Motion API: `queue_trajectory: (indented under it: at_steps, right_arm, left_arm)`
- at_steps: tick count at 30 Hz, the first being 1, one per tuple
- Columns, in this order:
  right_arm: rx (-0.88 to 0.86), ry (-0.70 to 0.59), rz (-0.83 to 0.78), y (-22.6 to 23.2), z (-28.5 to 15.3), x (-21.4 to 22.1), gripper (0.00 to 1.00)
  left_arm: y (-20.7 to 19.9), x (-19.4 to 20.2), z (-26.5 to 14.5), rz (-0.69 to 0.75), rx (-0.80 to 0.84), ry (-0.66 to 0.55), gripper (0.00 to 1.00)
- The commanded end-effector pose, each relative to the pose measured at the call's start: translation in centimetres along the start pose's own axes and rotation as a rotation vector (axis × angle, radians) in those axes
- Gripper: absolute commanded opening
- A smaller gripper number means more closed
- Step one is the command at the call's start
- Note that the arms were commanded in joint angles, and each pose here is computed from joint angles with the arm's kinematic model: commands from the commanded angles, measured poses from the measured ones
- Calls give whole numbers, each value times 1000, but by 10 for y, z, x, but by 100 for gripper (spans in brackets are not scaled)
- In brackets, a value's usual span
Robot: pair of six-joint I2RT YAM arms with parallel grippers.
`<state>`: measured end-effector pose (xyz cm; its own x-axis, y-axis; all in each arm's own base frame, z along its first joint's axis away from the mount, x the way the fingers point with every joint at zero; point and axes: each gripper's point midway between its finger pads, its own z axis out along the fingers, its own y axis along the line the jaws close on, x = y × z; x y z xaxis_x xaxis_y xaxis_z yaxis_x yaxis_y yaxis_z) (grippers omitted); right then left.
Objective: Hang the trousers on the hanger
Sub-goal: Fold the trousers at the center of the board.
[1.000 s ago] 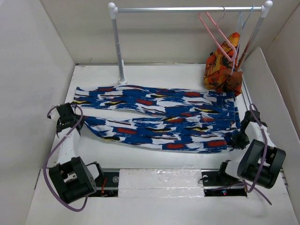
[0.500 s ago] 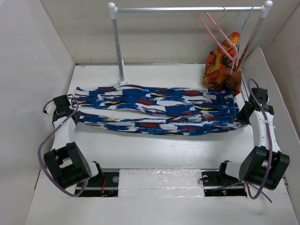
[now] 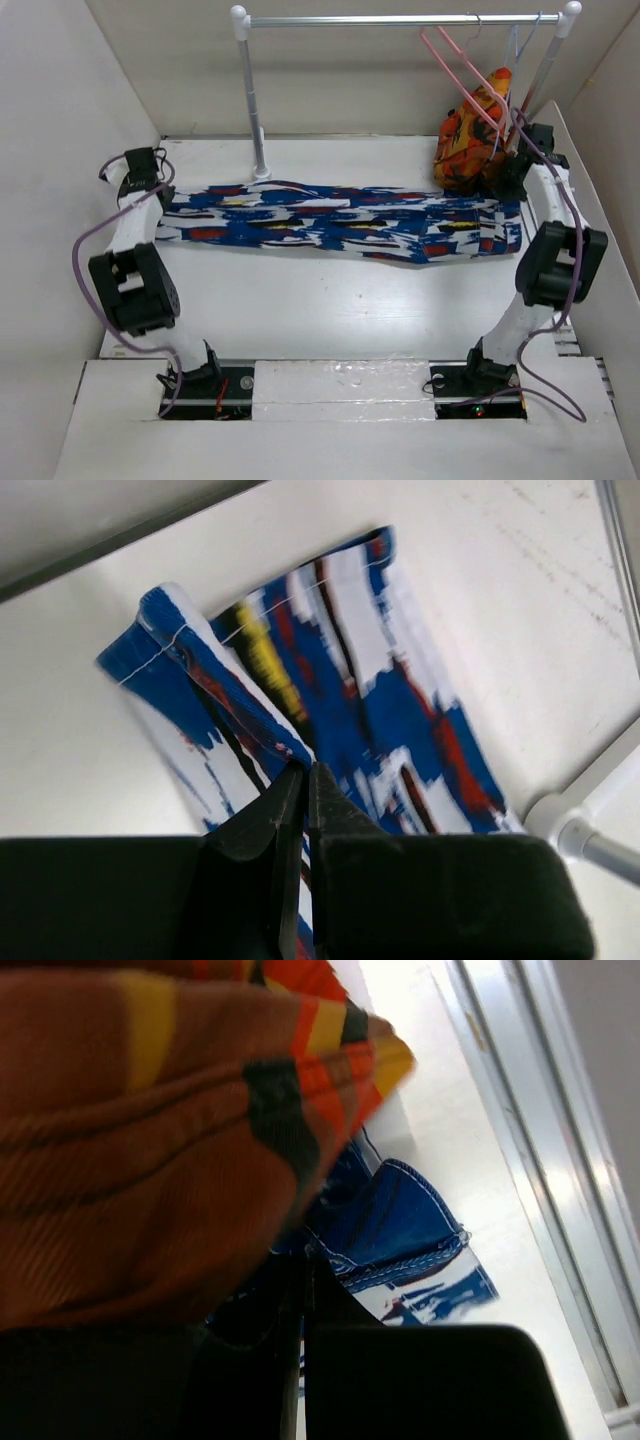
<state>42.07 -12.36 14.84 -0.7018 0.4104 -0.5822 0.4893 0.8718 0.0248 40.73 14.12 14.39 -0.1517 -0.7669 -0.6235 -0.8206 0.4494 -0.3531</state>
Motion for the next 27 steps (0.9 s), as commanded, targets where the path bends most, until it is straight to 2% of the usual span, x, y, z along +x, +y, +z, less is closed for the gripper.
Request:
queue_trajectory:
  at_steps: [1, 2, 3, 4, 5, 6, 7, 8, 9, 10, 11, 12, 13, 16, 17, 18, 19, 21, 22, 24, 25, 26, 27]
  right_arm:
    - [20, -173, -9, -4, 8, -66, 0]
    - [16, -157, -3, -5, 21, -66, 0]
    - [10, -160, 5, -3, 24, -70, 6]
    - [-6, -179, 11, 2, 28, -77, 18]
    - [-16, -183, 11, 4, 32, -80, 27]
    - [-29, -190, 13, 7, 33, -82, 40]
    - [-49, -211, 11, 11, 32, -88, 48]
    - [-60, -209, 12, 13, 33, -86, 54]
    - [-97, -213, 17, 14, 29, -87, 64]
    - [-106, -217, 12, 15, 26, -87, 67]
    - [-106, -219, 12, 14, 22, -85, 67]
    - [-108, -222, 13, 10, 19, -84, 70]
    - [-129, -209, 5, 12, 14, -79, 70]
    - [-200, -241, 22, 8, -15, -62, 69]
    - [-209, -248, 35, 3, -21, -54, 66]
    - [-217, -244, 52, 1, -34, -31, 52]
    - [-244, -264, 61, 3, -39, -23, 39]
    - [-271, -243, 103, 2, -41, 6, 0]
    - [-297, -218, 107, 3, -40, 36, 0]
    - [-322, -185, 114, 5, -37, 64, 0]
    - [-352, -160, 115, 8, -32, 85, 7]
    - [-367, -146, 118, 10, -29, 96, 21]
    - [-386, -132, 129, 10, -24, 103, 44]
  left_arm:
    - [-13, -52, 24, 19, -70, -167, 0]
    - [-31, -54, 39, 46, -32, -147, 0]
    - [-36, -53, 47, 57, -34, -132, 0]
    - [-35, -29, 69, 99, -64, -47, 10]
    - [-53, -43, 68, 105, -36, -54, 12]
    - [-54, -42, 74, 133, -49, -32, 13]
    - [-62, -36, 77, 165, -38, -13, 17]
    - [-75, -38, 71, 186, 3, -25, 24]
    - [-96, -50, 52, 172, 111, -50, 53]
    - [-97, -46, 48, 176, 141, -43, 59]
    - [-97, -46, 48, 176, 142, -43, 59]
    - [-101, -50, 41, 182, 169, -53, 63]
    - [-107, -53, 24, 188, 188, -63, 65]
    - [-81, -49, 0, 194, 152, -75, 64]
    - [-70, -42, -4, 192, 149, -75, 62]
    - [-62, -35, -10, 182, 156, -75, 62]
    - [-40, -10, -16, 161, 164, -37, 61]
    - [-15, 10, -17, 130, 159, 3, 62]
    - [4, 30, -15, 107, 164, 36, 62]
    - [17, 42, -7, 90, 162, 70, 62]
    - [22, 52, 1, 95, 138, 107, 62]
    - [22, 56, 6, 98, 127, 128, 62]
    - [20, 60, 10, 99, 126, 150, 62]
